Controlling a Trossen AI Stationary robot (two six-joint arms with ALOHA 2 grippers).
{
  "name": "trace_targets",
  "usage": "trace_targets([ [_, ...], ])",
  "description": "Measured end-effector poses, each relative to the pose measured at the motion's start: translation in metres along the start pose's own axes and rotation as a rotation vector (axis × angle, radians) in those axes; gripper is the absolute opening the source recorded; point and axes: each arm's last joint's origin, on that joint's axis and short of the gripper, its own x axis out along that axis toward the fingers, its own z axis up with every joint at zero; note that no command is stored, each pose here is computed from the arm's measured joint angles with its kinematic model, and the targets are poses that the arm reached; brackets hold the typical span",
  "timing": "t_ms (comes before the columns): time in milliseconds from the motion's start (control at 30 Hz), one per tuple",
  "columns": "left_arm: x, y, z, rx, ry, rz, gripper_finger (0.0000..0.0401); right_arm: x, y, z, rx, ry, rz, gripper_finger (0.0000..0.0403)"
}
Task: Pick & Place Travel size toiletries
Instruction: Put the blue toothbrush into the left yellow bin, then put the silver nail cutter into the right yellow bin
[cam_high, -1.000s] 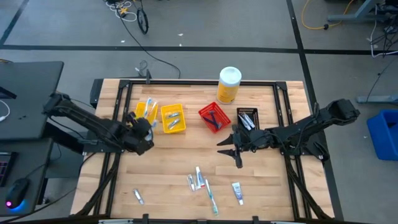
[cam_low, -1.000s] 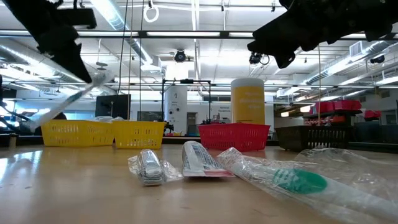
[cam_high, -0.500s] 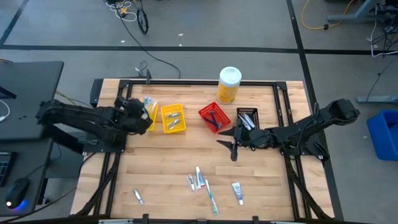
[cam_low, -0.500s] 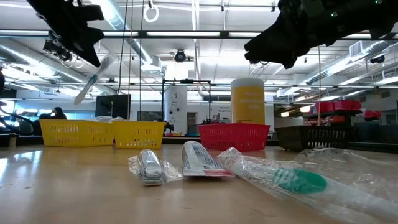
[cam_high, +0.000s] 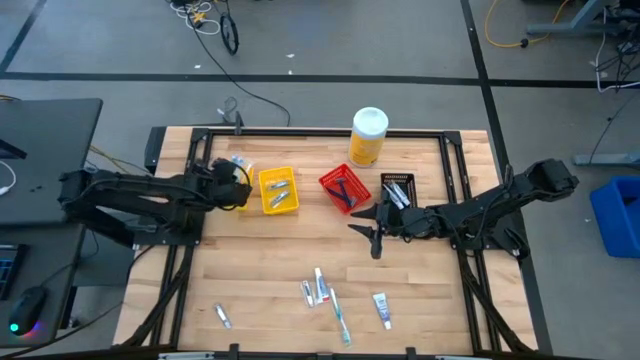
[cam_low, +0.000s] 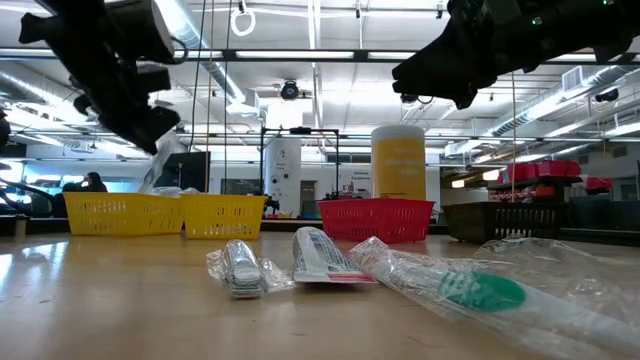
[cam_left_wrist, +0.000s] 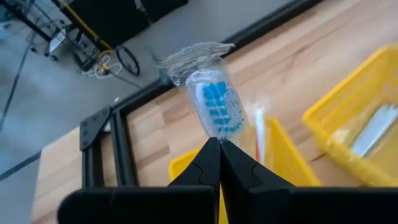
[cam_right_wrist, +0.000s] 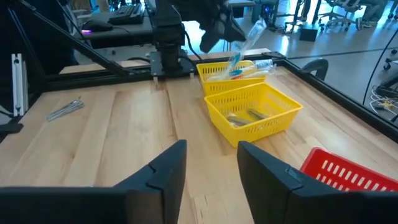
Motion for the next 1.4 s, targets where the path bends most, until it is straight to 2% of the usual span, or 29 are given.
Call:
trace_targets([
  [100, 0.006, 0.001, -0.007, 0.003, 0.054, -0.019, 0.0001, 0.000, 0.000, 0.000, 0.000, 0.000, 0.000, 0.0147],
  [200, 0.011, -0.001, -0.014, 0.002, 0.137, -0.082, 0.0003, 0.000, 0.000, 0.000, 0.000, 0.000, 0.000, 0.0146],
  [300, 0.014, 0.001, -0.018, 0.010, 0.171, -0.090, 0.0011, 0.000, 0.000, 0.000, 0.000, -0.001, 0.000, 0.0152],
  [667, 0.020, 0.002, -0.013, 0.026, 0.157, -0.079, 0.0079, 0.000, 0.000, 0.001, 0.054, -0.006, 0.002, 0.0196],
  [800, 0.020, 0.001, -0.013, 0.086, 0.171, -0.121, 0.0108, 0.000, 0.000, 0.001, 0.056, -0.006, 0.004, 0.0209],
  [967, 0.019, 0.001, -0.012, 0.098, 0.168, -0.125, 0.0144, 0.000, 0.002, 0.000, 0.061, -0.001, 0.032, 0.0212],
  [1067, 0.014, 0.000, 0.000, 0.099, 0.141, -0.149, 0.0157, 0.000, 0.002, 0.000, 0.083, 0.001, 0.041, 0.0208],
  [1200, 0.002, -0.002, 0.024, 0.120, 0.113, -0.247, 0.0164, 0.003, 0.004, -0.004, 0.103, 0.025, 0.061, 0.0203],
  [1400, -0.020, -0.010, 0.047, 0.204, 0.094, -0.508, 0.0160, 0.021, 0.014, -0.005, 0.110, 0.062, 0.106, 0.0207],
])
